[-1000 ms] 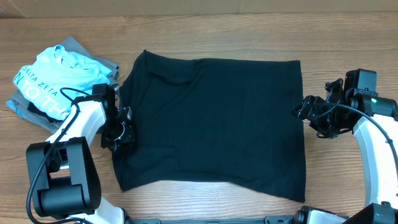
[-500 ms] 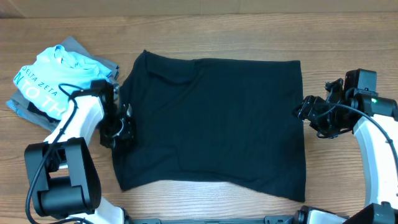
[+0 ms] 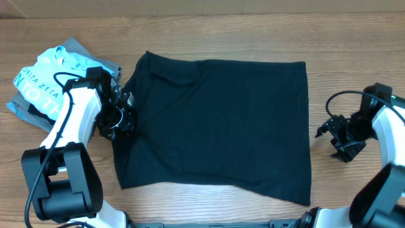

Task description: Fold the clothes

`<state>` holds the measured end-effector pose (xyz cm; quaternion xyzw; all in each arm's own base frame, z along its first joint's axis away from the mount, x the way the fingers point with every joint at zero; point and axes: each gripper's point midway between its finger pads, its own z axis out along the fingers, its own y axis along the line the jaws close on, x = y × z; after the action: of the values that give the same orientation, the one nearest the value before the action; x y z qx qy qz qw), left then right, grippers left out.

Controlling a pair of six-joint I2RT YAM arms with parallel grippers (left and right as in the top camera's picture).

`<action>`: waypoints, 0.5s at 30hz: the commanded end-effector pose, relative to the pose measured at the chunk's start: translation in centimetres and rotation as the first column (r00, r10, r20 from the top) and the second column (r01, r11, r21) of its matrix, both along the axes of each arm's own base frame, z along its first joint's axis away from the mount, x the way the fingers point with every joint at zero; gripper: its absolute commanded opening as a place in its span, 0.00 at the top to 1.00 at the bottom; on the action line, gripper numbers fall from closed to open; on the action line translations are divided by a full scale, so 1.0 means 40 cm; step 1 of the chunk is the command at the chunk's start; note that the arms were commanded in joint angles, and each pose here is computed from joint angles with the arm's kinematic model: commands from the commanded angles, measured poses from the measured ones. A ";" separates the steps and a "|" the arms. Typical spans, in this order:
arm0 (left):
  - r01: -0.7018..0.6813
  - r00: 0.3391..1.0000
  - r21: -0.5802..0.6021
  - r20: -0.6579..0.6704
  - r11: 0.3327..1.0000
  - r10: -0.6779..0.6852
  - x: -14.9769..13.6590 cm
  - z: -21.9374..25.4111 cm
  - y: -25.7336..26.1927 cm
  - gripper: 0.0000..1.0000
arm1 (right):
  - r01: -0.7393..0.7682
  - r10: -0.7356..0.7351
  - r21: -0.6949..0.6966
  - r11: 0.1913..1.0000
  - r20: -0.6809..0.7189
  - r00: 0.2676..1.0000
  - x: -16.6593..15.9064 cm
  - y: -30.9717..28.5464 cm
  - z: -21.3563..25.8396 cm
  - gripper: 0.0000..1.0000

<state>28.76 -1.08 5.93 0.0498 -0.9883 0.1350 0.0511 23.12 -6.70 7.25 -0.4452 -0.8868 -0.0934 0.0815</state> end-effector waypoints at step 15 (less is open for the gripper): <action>0.027 0.999 0.012 0.032 1.000 -0.028 0.012 0.020 0.006 0.96 | 0.145 -0.130 0.183 0.972 -0.093 0.987 -0.190 0.139 -0.039 0.31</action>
<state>28.61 -1.00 5.94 0.0485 -0.9885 0.1324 0.0542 16.47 -1.92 5.27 -0.4660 -0.8541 -0.1586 0.1680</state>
